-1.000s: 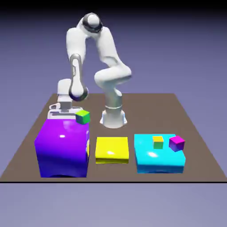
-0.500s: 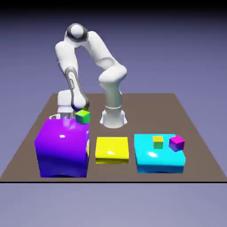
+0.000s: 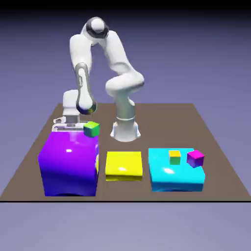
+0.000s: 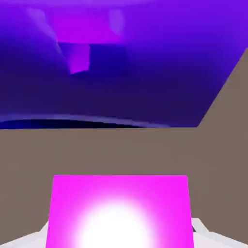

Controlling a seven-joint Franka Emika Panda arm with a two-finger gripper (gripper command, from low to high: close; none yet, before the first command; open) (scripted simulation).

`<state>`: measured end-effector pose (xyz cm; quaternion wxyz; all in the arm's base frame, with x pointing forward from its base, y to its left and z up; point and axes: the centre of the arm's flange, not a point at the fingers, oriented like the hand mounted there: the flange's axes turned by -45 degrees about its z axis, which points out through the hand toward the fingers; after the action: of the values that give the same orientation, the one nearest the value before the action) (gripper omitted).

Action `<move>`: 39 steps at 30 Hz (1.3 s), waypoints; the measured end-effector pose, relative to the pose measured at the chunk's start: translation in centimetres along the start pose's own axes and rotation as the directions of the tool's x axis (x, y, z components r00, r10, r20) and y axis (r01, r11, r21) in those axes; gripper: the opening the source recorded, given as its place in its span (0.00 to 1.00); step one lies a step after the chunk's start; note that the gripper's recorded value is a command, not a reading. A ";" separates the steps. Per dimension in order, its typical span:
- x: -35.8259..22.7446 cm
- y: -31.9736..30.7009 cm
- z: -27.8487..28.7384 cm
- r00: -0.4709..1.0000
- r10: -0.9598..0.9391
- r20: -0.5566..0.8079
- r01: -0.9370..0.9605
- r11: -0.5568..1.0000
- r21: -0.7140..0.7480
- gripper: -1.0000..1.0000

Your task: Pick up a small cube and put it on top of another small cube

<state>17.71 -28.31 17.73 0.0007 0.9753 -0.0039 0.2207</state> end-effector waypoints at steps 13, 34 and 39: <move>6.1 1.6 -3.9 0.947 0.319 -0.032 -0.303 0.923 0.239 0.00; 17.8 -4.9 -18.9 0.991 0.135 -0.006 -0.133 0.982 0.137 0.00; 21.0 -11.0 -19.8 0.994 -0.110 -0.004 0.111 0.992 0.065 0.00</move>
<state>28.18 -17.37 44.66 -0.0188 0.9735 0.0573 0.2207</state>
